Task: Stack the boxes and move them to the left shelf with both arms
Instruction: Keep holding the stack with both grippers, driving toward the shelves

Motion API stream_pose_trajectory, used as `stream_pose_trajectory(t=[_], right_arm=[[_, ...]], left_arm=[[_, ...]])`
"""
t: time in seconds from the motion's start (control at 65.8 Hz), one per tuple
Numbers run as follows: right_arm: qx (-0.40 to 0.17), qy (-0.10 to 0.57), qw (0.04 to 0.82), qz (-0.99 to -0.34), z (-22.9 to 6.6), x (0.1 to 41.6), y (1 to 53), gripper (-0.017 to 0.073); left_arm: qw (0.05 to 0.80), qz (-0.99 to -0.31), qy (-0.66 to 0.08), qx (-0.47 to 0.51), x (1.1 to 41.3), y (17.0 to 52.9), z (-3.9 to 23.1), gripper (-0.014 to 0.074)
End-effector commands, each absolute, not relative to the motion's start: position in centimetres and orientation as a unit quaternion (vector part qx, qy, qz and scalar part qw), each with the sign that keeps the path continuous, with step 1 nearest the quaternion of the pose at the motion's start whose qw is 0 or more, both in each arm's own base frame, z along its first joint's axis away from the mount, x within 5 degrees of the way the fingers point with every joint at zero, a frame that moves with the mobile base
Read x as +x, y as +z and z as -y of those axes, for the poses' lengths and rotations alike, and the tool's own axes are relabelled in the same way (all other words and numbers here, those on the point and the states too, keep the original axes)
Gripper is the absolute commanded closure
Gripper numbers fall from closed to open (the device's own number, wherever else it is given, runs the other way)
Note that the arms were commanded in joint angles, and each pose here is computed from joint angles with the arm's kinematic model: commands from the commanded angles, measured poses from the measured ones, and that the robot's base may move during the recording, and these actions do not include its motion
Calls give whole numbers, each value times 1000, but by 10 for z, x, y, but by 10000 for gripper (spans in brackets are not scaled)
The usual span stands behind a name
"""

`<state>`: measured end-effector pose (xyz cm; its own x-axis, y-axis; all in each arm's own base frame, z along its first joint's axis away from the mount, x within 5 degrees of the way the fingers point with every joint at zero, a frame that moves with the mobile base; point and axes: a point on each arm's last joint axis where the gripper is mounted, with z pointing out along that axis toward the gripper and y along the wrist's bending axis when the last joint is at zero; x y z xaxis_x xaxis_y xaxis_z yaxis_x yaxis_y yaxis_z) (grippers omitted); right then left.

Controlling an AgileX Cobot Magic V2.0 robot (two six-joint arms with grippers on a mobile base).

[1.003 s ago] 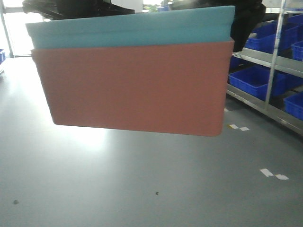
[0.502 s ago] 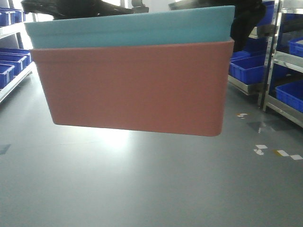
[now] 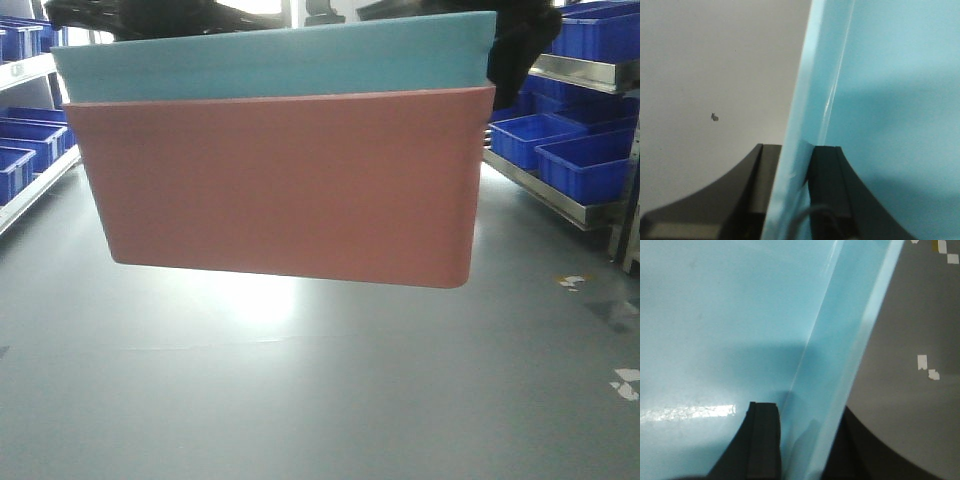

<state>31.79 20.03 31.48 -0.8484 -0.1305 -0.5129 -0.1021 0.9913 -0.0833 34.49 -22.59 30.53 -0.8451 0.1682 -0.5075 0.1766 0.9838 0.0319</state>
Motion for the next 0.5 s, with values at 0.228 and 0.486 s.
stream_pose_trajectory(t=[0.228,0.486], right_arm=[[-59,91,360,-927,-220,313,353,503],[-59,91,359,-927,-220,313,353,503]], left_arm=[[329,-930,-141,83,326,351,253,596],[329,-930,-141,83,326,351,253,596]])
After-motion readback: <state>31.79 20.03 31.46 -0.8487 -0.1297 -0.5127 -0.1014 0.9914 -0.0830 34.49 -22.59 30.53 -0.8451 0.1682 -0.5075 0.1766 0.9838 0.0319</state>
